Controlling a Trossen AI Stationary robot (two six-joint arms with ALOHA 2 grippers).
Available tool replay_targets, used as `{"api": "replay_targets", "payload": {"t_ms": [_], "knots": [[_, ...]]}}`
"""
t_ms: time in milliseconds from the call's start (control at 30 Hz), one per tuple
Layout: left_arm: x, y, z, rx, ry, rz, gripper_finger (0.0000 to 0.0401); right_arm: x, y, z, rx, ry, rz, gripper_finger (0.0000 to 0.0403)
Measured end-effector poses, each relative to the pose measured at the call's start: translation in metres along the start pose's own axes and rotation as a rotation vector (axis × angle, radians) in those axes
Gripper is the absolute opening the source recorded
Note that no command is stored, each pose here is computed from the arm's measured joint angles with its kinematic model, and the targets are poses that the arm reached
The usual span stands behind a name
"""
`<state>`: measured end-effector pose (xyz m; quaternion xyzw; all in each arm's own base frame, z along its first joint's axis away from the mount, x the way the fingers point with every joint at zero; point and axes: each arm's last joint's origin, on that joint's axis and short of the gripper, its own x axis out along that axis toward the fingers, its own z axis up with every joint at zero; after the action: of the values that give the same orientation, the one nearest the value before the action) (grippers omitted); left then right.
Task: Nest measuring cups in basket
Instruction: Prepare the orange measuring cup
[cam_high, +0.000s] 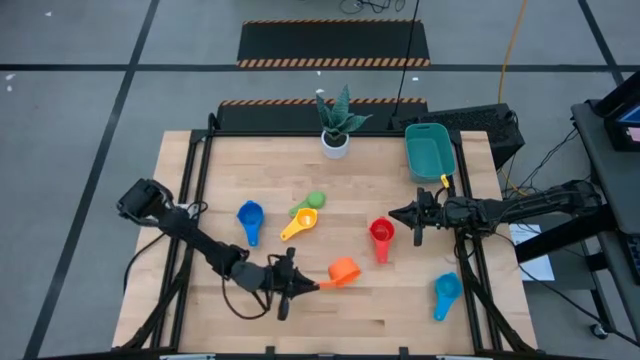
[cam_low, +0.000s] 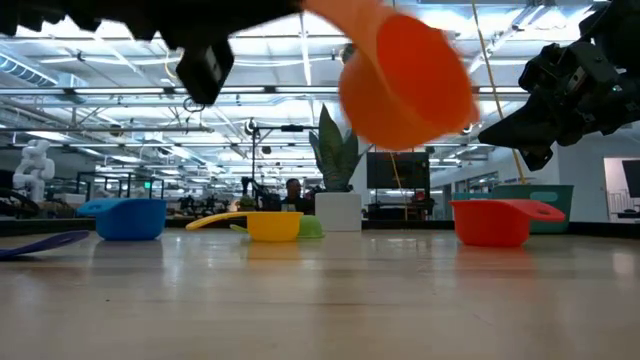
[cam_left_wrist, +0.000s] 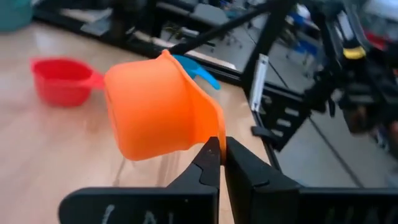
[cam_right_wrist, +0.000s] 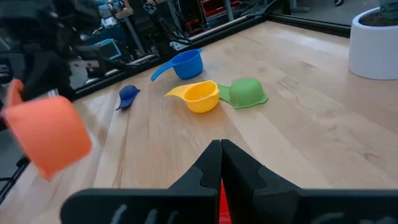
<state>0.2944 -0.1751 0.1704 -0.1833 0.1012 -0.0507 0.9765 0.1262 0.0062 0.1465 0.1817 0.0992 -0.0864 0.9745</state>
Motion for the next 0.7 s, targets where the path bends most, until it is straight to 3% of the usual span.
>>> {"api": "replay_targets", "payload": {"t_ms": [233,533,700], "knots": [[0.012,0.003,-0.017,-0.2,-0.044,0.015,0.0015,0.0,0.0,0.0,-0.005,0.0,-0.001,0.0],[0.021,0.017,-0.045,-0.423,-0.086,0.148,0.0019,0.0,0.0,0.0,-0.008,0.001,-0.002,0.0],[0.025,0.016,-0.049,-0.554,-0.215,0.106,0.0017,0.0,0.0,-0.001,-0.01,0.007,-0.005,0.0]]}}
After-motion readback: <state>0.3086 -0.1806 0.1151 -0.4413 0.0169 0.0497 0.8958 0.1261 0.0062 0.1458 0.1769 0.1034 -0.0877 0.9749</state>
